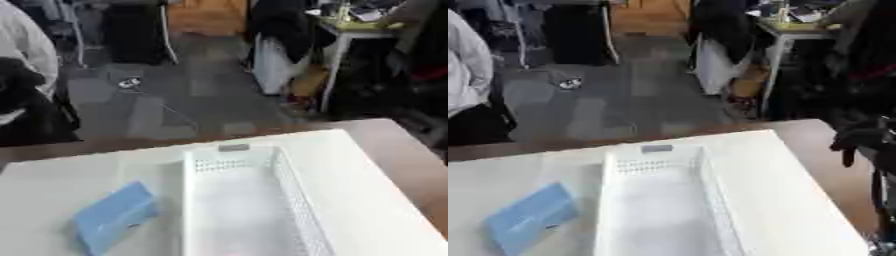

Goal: Pick up objects on the table and place them in the box.

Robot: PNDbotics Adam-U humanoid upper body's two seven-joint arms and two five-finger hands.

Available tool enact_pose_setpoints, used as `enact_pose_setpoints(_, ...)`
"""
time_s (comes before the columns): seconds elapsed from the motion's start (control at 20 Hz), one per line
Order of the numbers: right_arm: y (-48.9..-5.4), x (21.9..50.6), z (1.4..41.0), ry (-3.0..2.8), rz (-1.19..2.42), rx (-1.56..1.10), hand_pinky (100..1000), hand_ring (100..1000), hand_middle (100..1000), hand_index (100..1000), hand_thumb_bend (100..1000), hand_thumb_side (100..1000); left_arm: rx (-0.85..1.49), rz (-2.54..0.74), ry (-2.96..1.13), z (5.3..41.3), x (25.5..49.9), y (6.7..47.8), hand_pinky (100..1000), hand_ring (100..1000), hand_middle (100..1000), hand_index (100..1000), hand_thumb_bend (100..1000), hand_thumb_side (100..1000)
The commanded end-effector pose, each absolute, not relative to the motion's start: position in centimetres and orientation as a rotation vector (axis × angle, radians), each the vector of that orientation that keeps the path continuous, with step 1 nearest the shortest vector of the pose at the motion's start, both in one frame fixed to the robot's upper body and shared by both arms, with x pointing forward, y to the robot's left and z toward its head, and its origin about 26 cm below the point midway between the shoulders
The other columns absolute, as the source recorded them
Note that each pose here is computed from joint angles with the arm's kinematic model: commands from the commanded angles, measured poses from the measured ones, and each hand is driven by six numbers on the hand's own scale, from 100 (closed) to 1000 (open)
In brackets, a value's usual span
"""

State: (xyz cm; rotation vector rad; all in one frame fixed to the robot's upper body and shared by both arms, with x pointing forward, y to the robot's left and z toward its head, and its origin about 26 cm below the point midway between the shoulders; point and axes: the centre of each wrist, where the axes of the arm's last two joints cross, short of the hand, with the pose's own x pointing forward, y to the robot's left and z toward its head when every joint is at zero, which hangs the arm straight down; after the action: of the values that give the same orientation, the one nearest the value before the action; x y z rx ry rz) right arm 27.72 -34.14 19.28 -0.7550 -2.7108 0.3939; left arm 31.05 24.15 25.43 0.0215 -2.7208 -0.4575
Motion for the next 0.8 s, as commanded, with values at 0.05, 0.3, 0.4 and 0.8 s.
enact_pose_setpoints(0.05, -34.3, 27.6, 20.5, -2.74, 0.44, -0.77, 172, 402, 470, 562, 100, 1000, 0.051, -0.486, -2.744, 26.4, 30.8, 24.6, 310, 446, 580, 741, 759, 803)
enact_pose_setpoints(0.3, -34.3, 27.6, 20.5, -2.75, 0.467, -0.771, 180, 410, 474, 569, 100, 1000, 0.05, -0.49, -2.741, 26.3, 30.8, 24.6, 313, 444, 579, 742, 763, 804)
enact_pose_setpoints(0.4, -34.4, 27.6, 20.5, -2.761, 0.525, -0.773, 187, 418, 476, 571, 100, 1000, 0.055, -0.5, -2.729, 26.2, 30.8, 24.6, 294, 443, 591, 761, 785, 827)
enact_pose_setpoints(0.8, -36.0, 27.0, 20.8, -2.728, 0.531, -0.888, 195, 420, 476, 572, 100, 1000, 0.563, -0.909, -2.289, 26.7, 30.8, 26.8, 273, 470, 654, 812, 803, 865)
